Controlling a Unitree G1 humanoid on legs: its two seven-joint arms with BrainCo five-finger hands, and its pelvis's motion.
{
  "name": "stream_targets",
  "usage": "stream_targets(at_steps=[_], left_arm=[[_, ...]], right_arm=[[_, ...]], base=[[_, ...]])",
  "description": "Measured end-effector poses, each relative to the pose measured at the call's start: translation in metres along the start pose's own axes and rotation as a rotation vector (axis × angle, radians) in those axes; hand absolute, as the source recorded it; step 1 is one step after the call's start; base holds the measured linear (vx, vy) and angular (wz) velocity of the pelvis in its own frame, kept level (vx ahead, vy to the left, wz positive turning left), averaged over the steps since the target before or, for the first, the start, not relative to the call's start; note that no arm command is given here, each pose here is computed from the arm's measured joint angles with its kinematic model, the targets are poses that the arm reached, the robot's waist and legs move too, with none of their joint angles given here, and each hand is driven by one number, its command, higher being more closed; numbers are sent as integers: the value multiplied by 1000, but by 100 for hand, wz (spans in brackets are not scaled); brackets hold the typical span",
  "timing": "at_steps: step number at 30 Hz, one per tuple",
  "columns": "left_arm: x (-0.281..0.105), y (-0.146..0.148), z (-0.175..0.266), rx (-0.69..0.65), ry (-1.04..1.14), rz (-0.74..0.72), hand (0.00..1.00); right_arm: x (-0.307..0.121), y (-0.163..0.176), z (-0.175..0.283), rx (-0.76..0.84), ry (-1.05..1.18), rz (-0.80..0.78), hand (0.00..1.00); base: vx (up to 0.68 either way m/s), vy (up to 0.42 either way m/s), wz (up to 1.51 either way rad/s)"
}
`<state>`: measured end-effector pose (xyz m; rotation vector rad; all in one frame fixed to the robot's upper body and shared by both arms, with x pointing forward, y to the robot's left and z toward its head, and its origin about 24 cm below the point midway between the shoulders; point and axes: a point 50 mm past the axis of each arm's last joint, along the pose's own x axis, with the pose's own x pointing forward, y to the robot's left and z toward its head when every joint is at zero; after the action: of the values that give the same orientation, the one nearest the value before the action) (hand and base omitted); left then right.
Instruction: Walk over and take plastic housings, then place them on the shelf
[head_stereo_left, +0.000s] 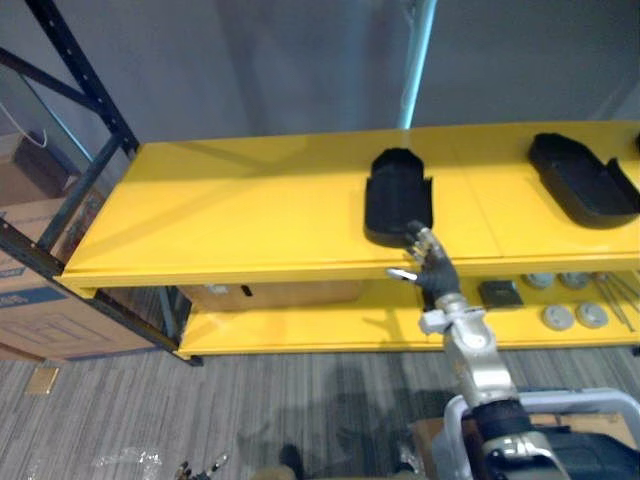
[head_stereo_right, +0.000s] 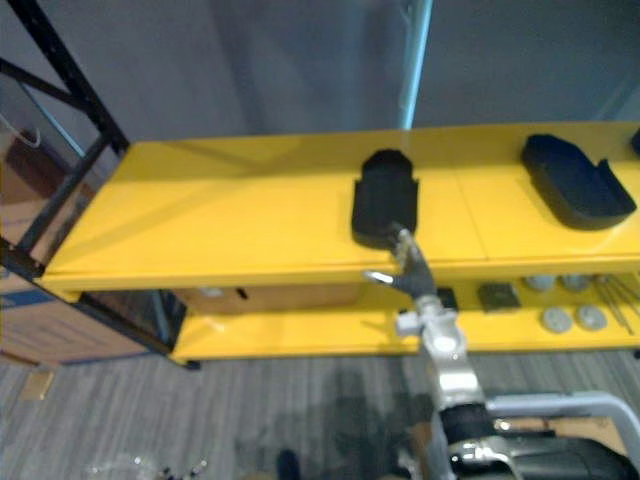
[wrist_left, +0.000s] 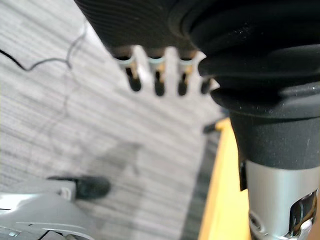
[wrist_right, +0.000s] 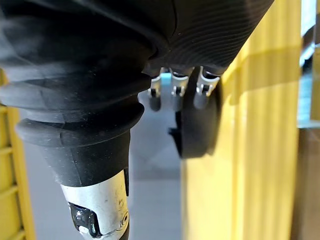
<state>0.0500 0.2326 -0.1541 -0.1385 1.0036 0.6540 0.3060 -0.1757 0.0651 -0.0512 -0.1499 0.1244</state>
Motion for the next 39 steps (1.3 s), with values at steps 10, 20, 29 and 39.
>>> stream_targets(at_steps=[10, 20, 29, 39], left_arm=[[-1, 1, -3, 3, 19, 2, 0], [3, -11, 17, -24, -52, -39, 0], [3, -17, 23, -27, -83, -64, 0], [3, -19, 28, -41, -109, -82, 0]], right_arm=[[12, -11, 5, 1, -4, -36, 0], [39, -40, 57, -63, -176, -129, 0], [44, -61, 82, -110, -247, -208, 0], [44, -79, 101, -143, -298, -295, 0]], base=[[2, 10, 5], [-31, 42, 2], [-53, 19, -1], [7, -4, 0]])
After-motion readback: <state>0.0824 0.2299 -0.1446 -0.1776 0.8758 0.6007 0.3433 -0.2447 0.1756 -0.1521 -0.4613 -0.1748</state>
